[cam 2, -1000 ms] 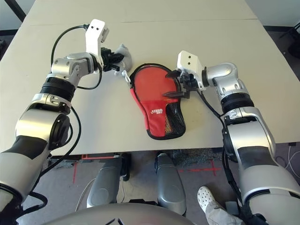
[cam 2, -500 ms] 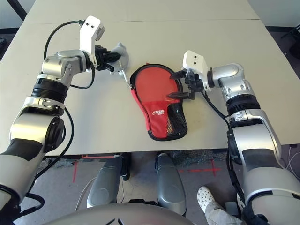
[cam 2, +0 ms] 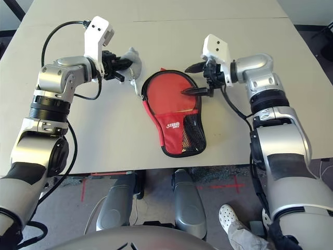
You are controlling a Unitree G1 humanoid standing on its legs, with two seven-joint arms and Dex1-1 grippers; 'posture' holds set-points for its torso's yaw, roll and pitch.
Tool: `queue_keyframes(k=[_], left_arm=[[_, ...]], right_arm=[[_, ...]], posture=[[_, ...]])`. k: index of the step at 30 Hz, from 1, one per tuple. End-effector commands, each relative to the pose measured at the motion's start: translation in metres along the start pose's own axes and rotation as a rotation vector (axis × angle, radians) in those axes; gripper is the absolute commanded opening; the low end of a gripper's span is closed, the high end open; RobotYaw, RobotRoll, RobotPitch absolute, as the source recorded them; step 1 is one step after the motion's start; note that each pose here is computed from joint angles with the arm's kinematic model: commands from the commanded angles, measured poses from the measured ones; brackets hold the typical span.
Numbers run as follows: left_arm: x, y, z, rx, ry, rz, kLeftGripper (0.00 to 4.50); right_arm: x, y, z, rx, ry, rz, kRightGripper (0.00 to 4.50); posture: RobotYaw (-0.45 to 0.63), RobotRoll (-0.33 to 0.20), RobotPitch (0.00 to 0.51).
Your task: Store the ping-pong paddle in its case and zip it.
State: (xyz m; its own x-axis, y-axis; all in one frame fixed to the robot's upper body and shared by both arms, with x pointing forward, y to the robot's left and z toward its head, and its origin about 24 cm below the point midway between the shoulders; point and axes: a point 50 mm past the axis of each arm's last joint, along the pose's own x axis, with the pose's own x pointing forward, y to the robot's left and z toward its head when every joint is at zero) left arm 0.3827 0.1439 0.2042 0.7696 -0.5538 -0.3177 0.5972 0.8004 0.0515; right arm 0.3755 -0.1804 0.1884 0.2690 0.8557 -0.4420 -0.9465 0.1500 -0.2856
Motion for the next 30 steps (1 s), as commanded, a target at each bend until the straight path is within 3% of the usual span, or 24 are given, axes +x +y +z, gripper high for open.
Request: queue_keyframes(k=[1, 11, 22, 30], left_arm=[[-0.005, 0.003, -0.002, -0.009, -0.001, 0.024, 0.12], [-0.002, 0.015, 0.002, 0.001, -0.019, 0.097, 0.12], [0.022, 0.025, 0.020, 0.029, -0.082, 0.175, 0.12], [0.040, 0.015, 0.030, 0.032, -0.148, 0.219, 0.12]], right_arm=[[0.005, 0.009, -0.016, 0.014, 0.066, 0.046, 4.50], [0.010, 0.025, -0.054, 0.046, 0.232, 0.077, 4.50], [0.010, 0.033, -0.065, 0.067, 0.255, 0.091, 4.50], [0.007, 0.038, -0.071, 0.077, 0.266, 0.092, 4.50]], posture=[[0.07, 0.000, 0.249], [0.06, 0.000, 0.256], [0.03, 0.000, 0.270], [-0.02, 0.000, 0.278]])
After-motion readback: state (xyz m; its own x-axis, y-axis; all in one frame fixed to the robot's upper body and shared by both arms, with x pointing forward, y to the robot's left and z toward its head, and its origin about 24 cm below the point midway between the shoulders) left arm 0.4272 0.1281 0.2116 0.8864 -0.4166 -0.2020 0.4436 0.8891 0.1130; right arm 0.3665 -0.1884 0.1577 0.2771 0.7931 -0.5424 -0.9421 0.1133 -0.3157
